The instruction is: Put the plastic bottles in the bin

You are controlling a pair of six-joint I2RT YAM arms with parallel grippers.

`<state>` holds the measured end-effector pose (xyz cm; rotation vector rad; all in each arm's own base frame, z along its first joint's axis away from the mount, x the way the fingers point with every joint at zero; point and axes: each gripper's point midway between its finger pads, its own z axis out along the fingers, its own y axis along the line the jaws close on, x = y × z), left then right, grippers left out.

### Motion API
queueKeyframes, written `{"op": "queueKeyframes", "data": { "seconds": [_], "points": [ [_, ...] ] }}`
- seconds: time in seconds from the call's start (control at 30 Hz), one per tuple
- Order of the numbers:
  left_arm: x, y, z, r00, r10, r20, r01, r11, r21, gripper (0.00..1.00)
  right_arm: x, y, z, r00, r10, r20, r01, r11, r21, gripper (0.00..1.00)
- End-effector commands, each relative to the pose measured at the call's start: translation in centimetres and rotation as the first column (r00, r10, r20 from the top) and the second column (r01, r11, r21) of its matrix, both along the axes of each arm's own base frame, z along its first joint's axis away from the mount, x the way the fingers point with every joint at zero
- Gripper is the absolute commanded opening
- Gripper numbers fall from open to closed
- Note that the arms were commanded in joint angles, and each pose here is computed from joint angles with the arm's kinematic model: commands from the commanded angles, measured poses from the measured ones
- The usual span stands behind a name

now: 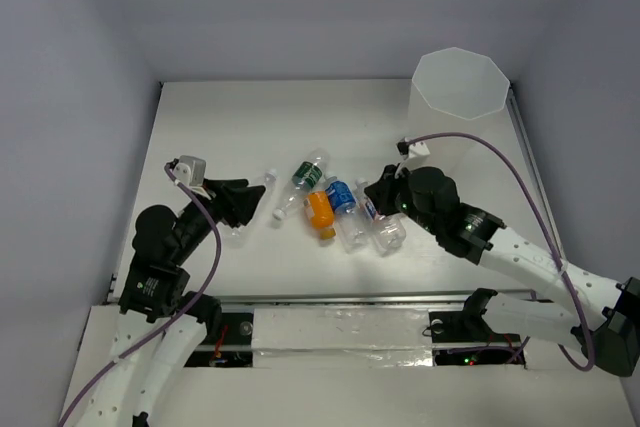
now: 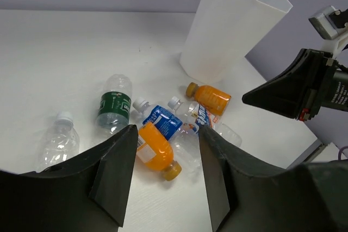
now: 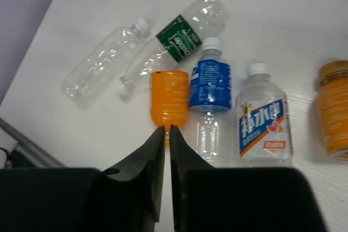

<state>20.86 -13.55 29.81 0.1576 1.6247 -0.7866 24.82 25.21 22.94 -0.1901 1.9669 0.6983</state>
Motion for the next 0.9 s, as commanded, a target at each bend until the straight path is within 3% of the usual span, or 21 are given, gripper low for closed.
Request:
{"op": "queueKeyframes", "data": {
  "seconds": [0.0, 0.07, 0.2, 0.23, 0.33, 0.37, 0.43, 0.47, 0.5, 0.57, 0.6, 0.67, 0.87],
  "points": [
    [0.1, -0.2, 0.7, 1.000, -0.010, 0.023, 0.010, 1.000, 0.001, 0.46, 1.3, -1.8, 0.8, 0.992, -0.114, 0.050, 0.115, 0.993, -0.029, 0.09],
    [0.1, -0.1, 0.6, 1.000, -0.006, 0.022, 0.006, 1.000, 0.004, 0.46, 2.4, -2.8, -0.5, 0.989, -0.144, 0.016, 0.145, 0.987, -0.063, 0.00],
    [-0.1, -0.2, 0.8, 0.999, -0.014, 0.037, 0.014, 1.000, -0.003, 0.37, 3.5, -5.5, -0.8, 0.978, -0.209, 0.009, 0.209, 0.974, -0.086, 0.00],
    [-0.1, -0.1, 0.8, 0.999, -0.005, 0.036, 0.005, 1.000, -0.006, 0.33, 3.7, -6.2, -0.5, 0.974, -0.226, 0.014, 0.226, 0.971, -0.083, 0.00],
    [0.4, 0.3, 0.3, 1.000, 0.029, 0.007, -0.029, 1.000, -0.005, 0.05, 4.7, -10.2, -0.1, 0.949, -0.314, 0.018, 0.314, 0.944, -0.102, 0.00],
    [0.7, 0.7, -0.1, 0.998, 0.055, -0.015, -0.055, 0.999, 0.000, 0.00, 5.0, -12.1, -0.5, 0.931, -0.366, 0.007, 0.364, 0.923, -0.124, 0.01],
    [1.1, 1.1, -0.4, 0.996, 0.084, -0.035, -0.084, 0.996, 0.002, 0.00, 5.1, -13.0, -0.8, 0.921, -0.388, -0.004, 0.385, 0.914, -0.128, 0.04],
    [1.2, 1.2, -0.5, 0.995, 0.095, -0.040, -0.095, 0.995, 0.003, 0.00, 5.1, -12.4, -0.8, 0.931, -0.366, -0.008, 0.363, 0.925, -0.113, 0.09],
    [1.4, 1.5, -0.6, 0.992, 0.115, -0.045, -0.115, 0.993, 0.001, 0.00, 5.4, -12.8, -1.3, 0.924, -0.383, -0.026, 0.377, 0.918, -0.124, 0.26],
    [1.5, 1.7, -1.0, 0.990, 0.129, -0.063, -0.129, 0.992, 0.007, 0.00, 5.8, -13.6, -2.4, 0.907, -0.418, -0.046, 0.406, 0.899, -0.164, 0.47],
    [1.6, 1.7, -1.1, 0.989, 0.133, -0.065, -0.133, 0.991, 0.010, 0.00, 6.0, -13.8, -2.8, 0.902, -0.429, -0.054, 0.415, 0.894, -0.170, 0.63],
    [1.7, 1.6, -1.3, 0.989, 0.128, -0.075, -0.127, 0.992, 0.017, 0.02, 6.4, -13.8, -3.9, 0.897, -0.433, -0.084, 0.412, 0.891, -0.191, 0.72],
    [1.3, 1.4, -0.8, 0.993, 0.110, -0.052, -0.110, 0.994, 0.016, 0.11, 7.6, -13.8, -7.2, 0.883, -0.441, -0.162, 0.388, 0.879, -0.278, 0.82]
  ]
}}
